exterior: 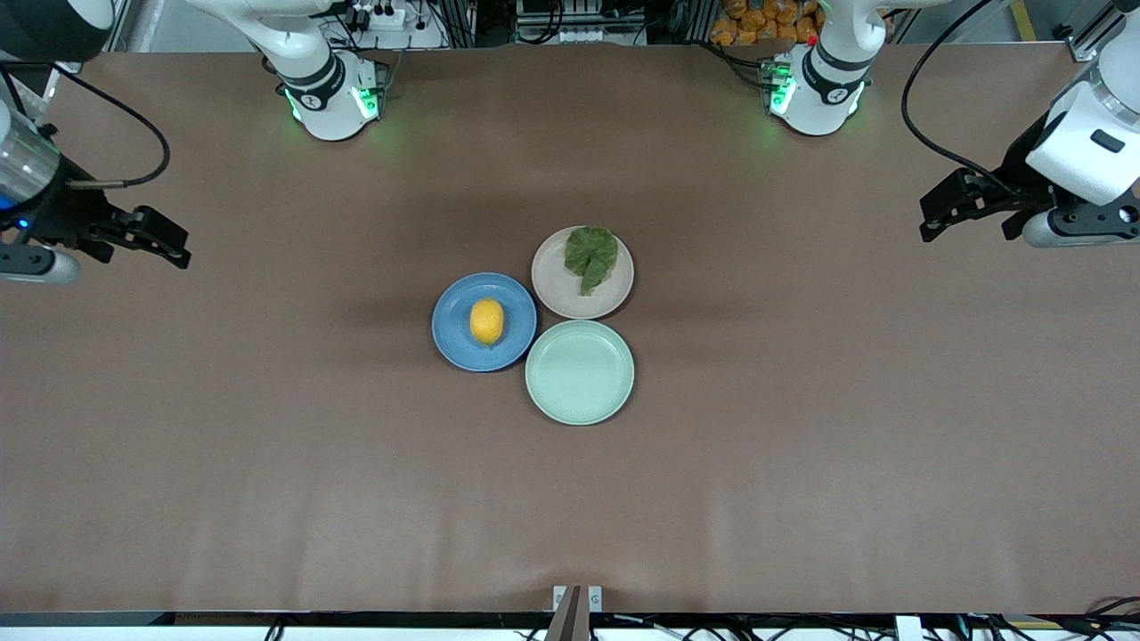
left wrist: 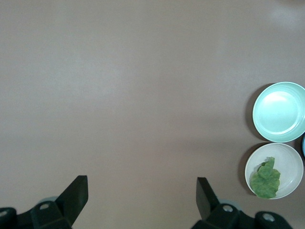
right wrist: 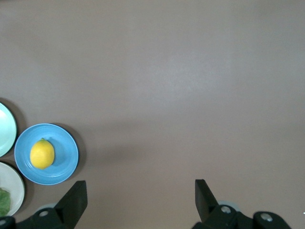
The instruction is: Place lemon and lettuce in plates
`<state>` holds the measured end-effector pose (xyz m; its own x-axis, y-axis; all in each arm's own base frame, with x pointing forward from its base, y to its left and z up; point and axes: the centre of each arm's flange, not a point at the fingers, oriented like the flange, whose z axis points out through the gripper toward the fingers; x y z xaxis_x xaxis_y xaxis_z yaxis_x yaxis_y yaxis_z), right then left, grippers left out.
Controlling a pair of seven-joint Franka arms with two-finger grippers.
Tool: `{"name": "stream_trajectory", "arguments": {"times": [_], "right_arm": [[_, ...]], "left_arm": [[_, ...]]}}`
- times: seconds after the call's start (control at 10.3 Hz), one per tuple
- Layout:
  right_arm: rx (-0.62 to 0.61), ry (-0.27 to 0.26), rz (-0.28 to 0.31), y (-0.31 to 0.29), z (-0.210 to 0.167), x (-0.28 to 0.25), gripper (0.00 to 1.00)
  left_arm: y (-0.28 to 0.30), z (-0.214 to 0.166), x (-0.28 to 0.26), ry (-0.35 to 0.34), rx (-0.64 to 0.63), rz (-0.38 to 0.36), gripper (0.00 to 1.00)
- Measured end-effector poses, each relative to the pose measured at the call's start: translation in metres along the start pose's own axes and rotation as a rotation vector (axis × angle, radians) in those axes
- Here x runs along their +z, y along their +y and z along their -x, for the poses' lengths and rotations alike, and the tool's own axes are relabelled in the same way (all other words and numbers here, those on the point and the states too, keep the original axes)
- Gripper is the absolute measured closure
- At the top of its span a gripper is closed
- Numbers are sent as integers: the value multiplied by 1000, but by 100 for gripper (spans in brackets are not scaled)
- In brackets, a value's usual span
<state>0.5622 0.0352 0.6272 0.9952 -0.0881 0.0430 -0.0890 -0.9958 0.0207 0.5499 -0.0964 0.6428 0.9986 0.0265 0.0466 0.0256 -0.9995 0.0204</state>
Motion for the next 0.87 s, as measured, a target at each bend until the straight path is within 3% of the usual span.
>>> {"name": "stream_trajectory", "arguments": {"times": [0.48,0.87], "right_arm": [[33,61,-6,31,-4,-35,0],[-43,4,1,52,-3,-26,0]], "left_arm": [[-2,-1,3,-8,-3,-1,0],[-2,-2,3,-9,-4,-1,0]]}}
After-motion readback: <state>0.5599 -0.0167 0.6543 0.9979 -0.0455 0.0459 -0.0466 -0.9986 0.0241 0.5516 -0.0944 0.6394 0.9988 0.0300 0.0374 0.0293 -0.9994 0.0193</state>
